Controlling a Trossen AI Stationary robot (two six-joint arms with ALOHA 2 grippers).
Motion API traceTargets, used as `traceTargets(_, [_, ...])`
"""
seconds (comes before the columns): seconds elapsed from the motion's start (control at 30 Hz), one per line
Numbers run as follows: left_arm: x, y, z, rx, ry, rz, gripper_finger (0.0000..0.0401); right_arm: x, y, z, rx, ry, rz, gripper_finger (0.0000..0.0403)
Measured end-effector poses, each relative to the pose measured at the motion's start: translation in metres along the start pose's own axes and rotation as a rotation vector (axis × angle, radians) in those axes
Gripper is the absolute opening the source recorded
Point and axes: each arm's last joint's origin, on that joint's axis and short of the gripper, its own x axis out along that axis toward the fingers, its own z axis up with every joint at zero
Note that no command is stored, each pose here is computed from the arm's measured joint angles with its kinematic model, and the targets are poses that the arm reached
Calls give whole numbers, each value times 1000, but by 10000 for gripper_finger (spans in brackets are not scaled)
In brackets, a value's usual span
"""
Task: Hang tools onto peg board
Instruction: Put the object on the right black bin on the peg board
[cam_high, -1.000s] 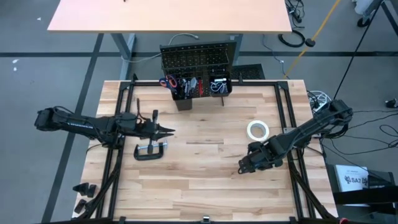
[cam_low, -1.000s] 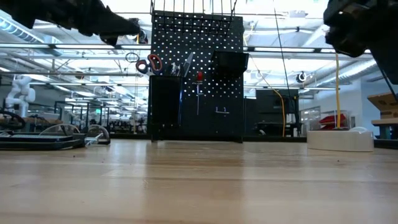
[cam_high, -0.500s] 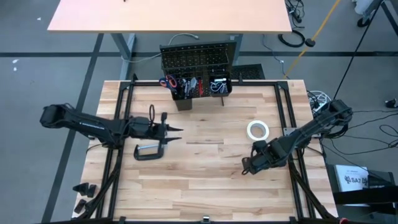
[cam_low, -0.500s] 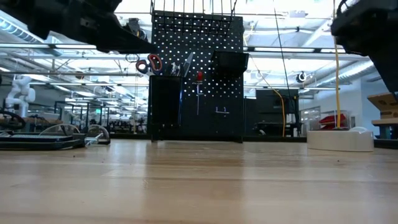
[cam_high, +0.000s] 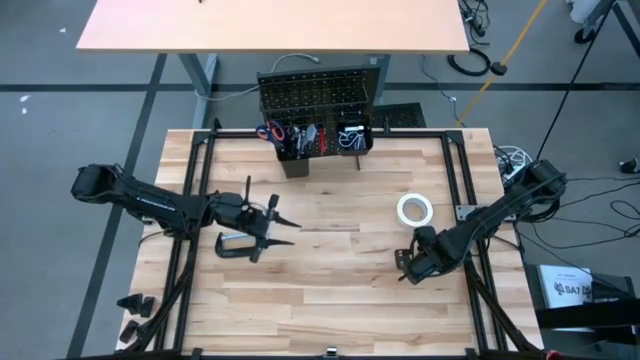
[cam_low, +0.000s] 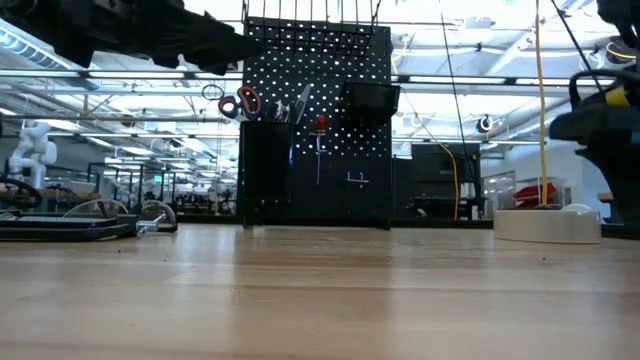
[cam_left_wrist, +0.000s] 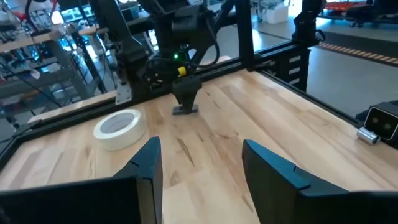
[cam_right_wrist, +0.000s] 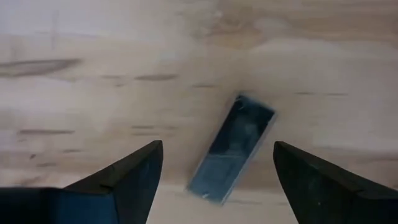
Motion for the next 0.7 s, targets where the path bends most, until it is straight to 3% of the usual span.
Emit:
traceTargets(0.27, [0,0,0,-1,2,6,158,12,-5,2,3,-18,-28,285])
traceTargets(0.5, [0,-1,-2,0,19,-10,158,29,-1,-6,-56,-35,-56,211])
traceTargets(0.7, [-1,-16,-10,180,37,-283,142,29,-1,-11,-130,-67,-22,100])
